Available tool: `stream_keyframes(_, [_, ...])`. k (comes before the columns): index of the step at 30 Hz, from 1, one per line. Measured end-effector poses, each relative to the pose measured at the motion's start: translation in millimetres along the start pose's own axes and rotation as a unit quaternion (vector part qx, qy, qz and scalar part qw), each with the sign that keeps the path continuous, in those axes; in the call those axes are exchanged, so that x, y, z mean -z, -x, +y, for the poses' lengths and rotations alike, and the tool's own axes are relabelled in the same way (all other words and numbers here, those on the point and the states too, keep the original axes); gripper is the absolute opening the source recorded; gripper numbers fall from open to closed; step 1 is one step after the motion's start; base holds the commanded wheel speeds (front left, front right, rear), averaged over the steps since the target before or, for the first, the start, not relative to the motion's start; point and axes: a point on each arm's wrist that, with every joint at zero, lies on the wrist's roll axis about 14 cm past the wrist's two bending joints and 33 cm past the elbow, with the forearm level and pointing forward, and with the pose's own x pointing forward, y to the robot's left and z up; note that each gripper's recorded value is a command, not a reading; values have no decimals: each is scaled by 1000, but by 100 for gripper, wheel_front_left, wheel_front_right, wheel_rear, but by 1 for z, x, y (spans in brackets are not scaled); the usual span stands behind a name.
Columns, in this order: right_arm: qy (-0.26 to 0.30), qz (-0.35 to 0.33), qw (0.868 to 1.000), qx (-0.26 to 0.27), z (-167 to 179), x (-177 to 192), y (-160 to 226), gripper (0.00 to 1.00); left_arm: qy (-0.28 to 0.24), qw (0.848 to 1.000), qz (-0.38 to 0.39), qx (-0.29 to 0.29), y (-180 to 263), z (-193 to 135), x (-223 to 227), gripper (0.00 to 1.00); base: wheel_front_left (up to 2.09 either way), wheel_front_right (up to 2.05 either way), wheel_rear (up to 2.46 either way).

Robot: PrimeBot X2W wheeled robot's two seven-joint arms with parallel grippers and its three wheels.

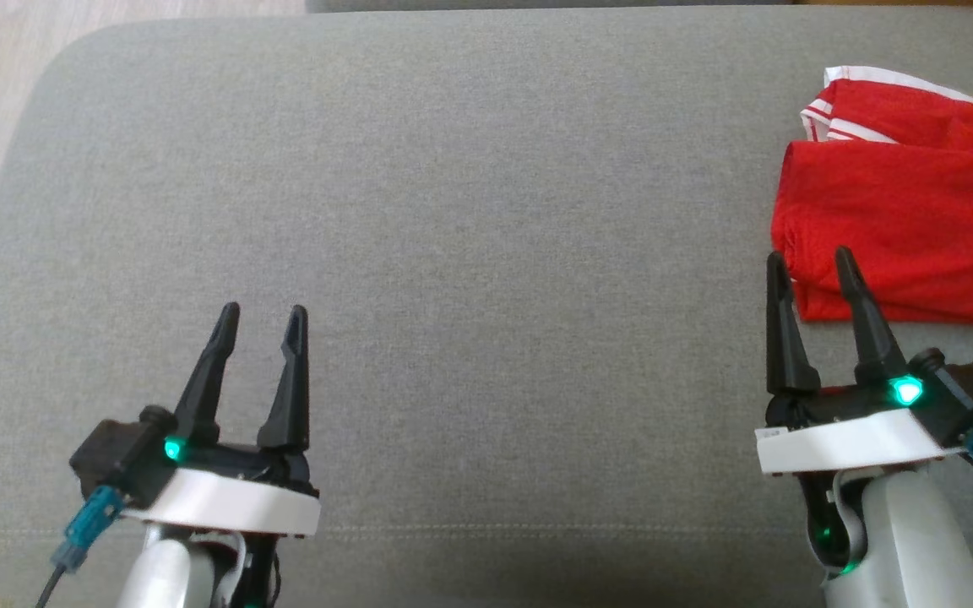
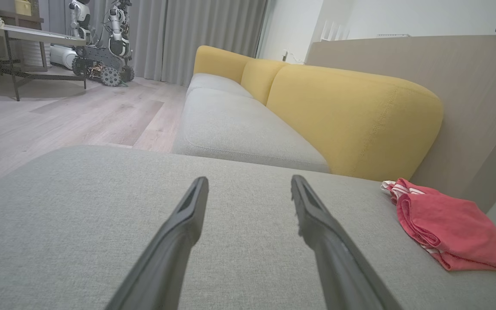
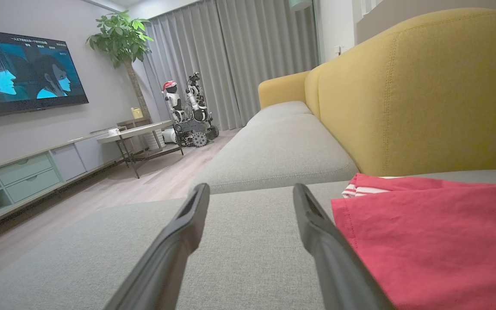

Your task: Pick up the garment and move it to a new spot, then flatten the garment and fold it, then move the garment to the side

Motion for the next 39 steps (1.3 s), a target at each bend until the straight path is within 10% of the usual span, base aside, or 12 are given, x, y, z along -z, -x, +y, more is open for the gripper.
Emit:
stream_keyframes(31, [-4, -5, 1000, 6, -3, -3, 4, 100, 11, 1000, -9, -18, 0, 10, -5, 100, 0, 0, 0])
stream_keyframes(32, [-5, -3, 1000, 7, -3, -2, 4, 0, 11, 1000, -7, -18, 0, 11, -4, 0, 0, 0, 0])
stream_keyframes(39, [-22, 74, 997, 24, -8, 46, 29, 0, 25, 997, 69, -38, 24, 17, 42, 0, 0, 0, 0])
